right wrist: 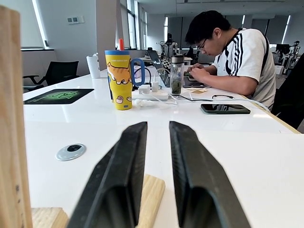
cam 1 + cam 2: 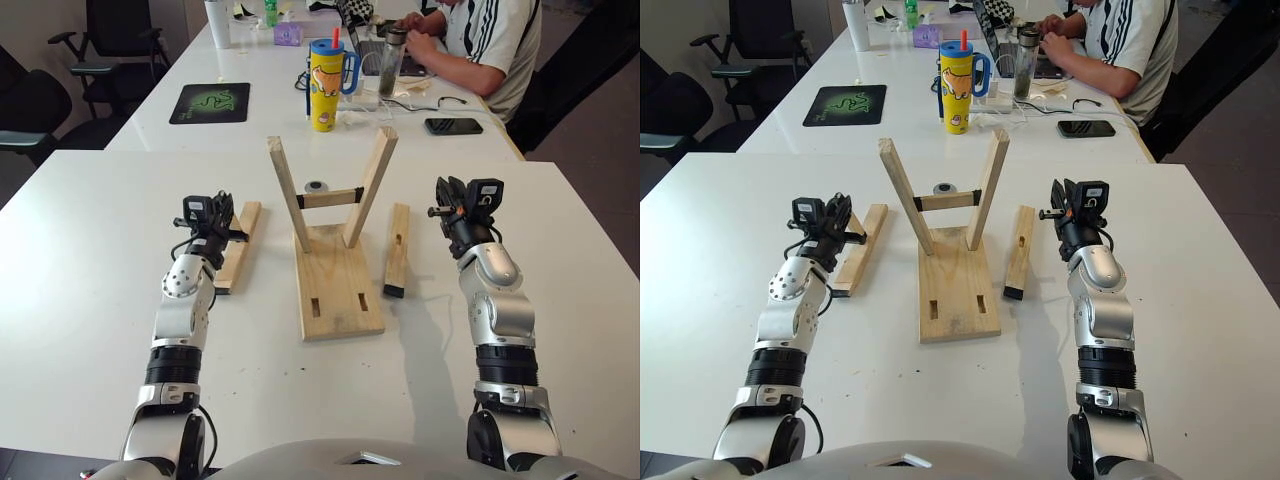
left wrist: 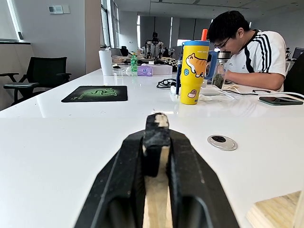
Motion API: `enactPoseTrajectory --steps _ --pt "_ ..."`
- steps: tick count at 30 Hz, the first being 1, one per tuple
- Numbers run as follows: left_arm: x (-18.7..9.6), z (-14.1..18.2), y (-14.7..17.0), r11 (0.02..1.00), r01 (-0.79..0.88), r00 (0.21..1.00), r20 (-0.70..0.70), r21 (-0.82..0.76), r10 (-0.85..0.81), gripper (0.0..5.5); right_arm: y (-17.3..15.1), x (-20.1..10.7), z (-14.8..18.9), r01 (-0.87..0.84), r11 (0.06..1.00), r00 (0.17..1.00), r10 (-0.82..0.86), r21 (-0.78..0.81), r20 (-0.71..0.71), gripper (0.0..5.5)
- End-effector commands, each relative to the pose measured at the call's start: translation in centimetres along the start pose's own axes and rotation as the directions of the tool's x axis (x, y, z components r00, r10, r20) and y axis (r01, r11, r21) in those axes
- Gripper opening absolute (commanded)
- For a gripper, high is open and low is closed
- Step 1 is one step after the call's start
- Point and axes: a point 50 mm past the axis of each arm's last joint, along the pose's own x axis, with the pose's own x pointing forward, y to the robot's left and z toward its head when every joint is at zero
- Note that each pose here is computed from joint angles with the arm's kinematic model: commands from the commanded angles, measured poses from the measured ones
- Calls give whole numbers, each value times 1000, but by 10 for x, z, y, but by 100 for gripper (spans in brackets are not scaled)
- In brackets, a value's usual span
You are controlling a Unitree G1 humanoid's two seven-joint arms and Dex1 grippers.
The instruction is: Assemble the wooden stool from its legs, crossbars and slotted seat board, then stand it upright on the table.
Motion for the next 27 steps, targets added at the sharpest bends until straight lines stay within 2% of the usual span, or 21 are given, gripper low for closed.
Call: enactPoseTrajectory --steps 1,3,4,7,15,18,22,25,27 --pt "-15 -36 -1 1000 13 981 -192 -2 -13 44 1 1 1 -3 1000 1000 3 -2 -2 85" --pt "-10 -21 0 999 31 989 -142 24 -28 44 1 2 1 -2 1000 1000 2 -1 0 85" --pt "-7 -12 0 999 37 993 -111 31 -33 73 1 2 1 -1 1000 1000 1 -1 1 85" --pt "0 14 -1 998 52 998 -27 38 -51 110 3 2 1 -1 1000 1000 1 1 3 85" --pt "13 86 -6 997 71 981 177 29 -75 110 3 1 -1 0 1000 1000 0 0 1 85" --pt "15 95 -5 997 64 982 177 32 -69 110 3 0 -1 -1 1000 1000 1 1 -1 85" --pt "19 65 0 999 37 999 25 7 -37 110 5 -4 -5 -3 1000 1000 3 7 -13 85" --pt "19 12 5 1000 16 972 -233 20 -11 110 9 -5 -7 -8 1000 1000 9 15 -21 85" --pt "14 -13 7 999 31 942 -337 41 -15 110 10 -5 -7 -12 1000 1000 13 18 -22 85"
